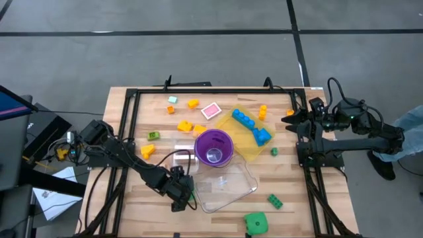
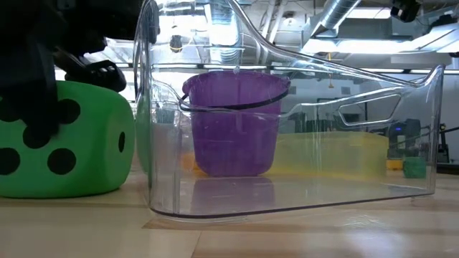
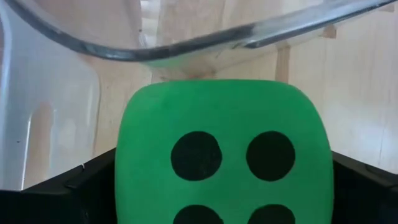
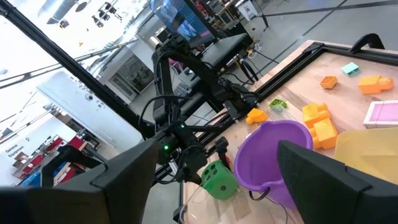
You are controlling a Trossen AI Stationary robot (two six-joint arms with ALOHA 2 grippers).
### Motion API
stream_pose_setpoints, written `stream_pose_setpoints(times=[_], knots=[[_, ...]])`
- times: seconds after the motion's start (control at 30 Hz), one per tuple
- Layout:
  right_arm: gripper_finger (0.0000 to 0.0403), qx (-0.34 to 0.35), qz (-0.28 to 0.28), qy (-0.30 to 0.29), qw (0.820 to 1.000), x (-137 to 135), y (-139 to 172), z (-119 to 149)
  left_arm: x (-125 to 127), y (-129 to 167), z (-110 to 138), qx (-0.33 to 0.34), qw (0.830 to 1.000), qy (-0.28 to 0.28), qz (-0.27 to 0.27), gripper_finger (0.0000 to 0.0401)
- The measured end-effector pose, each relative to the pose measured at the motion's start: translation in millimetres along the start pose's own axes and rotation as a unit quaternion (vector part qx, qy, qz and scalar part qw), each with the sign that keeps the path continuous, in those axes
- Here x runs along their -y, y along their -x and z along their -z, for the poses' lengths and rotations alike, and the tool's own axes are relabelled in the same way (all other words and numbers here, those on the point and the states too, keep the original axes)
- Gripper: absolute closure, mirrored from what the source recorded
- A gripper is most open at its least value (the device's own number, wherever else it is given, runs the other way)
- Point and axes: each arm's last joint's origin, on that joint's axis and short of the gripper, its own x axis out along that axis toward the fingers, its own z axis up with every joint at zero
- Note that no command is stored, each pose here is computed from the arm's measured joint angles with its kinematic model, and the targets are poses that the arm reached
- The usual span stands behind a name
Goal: Pick & Place Toys
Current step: Put the green dice into the transparent bin
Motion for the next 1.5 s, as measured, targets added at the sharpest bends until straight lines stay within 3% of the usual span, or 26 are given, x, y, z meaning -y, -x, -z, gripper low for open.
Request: stream_pose_setpoints(times=[0.2,0.57,0.77,0.97,1.2,1.5], knots=[[0.0082,0.000,0.000,0.001,1.000,0,0,0,1,4,0,-0.010,0.999,0.022,0.022,0.0041],[0.0082,-0.001,0.001,0.001,1.000,0,0,0,2,46,0,0.008,0.994,0.035,0.101,0.0042],[0.0082,-0.003,0.003,0.001,1.000,1,0,1,-5,91,-6,0.076,0.982,0.068,0.160,0.0044],[0.0082,-0.009,0.008,0.001,1.000,2,0,2,-6,136,-20,0.222,0.941,0.100,0.235,0.0039],[0.0082,-0.012,0.010,0.003,1.000,2,0,2,0,159,-56,0.293,0.921,0.112,0.229,0.0040],[0.0082,-0.023,0.014,0.005,1.000,3,0,4,26,156,-105,0.259,0.945,0.108,0.170,0.0039]])
